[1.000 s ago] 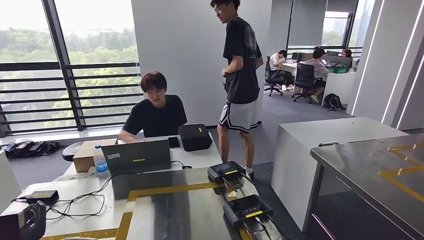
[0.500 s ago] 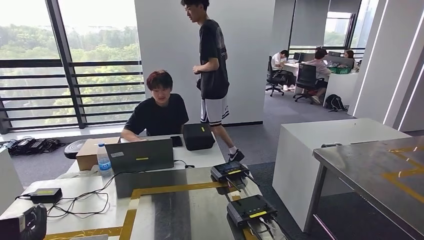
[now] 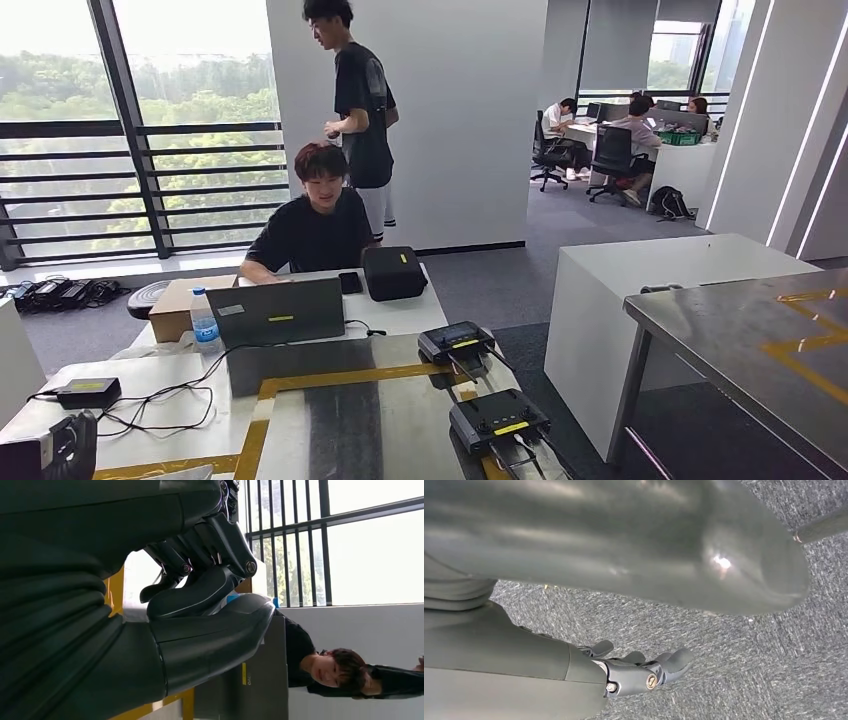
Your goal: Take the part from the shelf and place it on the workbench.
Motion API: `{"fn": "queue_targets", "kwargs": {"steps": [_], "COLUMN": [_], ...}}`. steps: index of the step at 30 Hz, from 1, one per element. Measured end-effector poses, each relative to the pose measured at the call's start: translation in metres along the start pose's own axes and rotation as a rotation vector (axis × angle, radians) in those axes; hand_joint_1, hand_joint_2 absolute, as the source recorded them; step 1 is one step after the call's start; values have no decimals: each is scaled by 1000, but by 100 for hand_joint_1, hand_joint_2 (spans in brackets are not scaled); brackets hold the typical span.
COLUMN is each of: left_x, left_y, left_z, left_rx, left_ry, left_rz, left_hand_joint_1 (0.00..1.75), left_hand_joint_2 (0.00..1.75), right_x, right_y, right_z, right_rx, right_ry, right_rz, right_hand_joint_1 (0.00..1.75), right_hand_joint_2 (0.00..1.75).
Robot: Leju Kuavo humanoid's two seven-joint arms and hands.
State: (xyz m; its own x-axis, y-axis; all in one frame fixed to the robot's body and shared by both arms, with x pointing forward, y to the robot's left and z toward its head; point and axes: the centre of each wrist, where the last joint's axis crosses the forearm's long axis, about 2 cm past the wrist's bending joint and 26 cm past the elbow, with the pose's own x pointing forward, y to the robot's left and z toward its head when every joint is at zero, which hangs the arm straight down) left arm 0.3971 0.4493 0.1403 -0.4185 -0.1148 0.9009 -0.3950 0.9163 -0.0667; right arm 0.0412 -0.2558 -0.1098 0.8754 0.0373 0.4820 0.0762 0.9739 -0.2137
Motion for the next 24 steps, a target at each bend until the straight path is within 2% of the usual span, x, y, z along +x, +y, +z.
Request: {"fn": "queue_targets", "kwargs": {"steps": [6,10,14,24], "left_x": [2,2,2,2], "left_y": [1,1,3,5], "left_z": [1,1,3,2], "left_rx": [-15,-24,-41,-20], "left_ry": [-16,-20,-21,-27], "left_rz": [8,13,20,-20], "left_hand_joint_1": [175,0,0,0], "left_hand_joint_2": [175,175,0,0], "right_x": [0,0,1,3], "right_y": [0,0,0,0], "right_z": [0,0,0,-1], "right_rx": [1,2,4,0], "right_ry": [-1,-2,-3,-7], "right_rz": [0,0,-1,-1], "right_hand_joint_1": [0,0,0,0], "right_hand_joint_2": [0,0,0,0]}}
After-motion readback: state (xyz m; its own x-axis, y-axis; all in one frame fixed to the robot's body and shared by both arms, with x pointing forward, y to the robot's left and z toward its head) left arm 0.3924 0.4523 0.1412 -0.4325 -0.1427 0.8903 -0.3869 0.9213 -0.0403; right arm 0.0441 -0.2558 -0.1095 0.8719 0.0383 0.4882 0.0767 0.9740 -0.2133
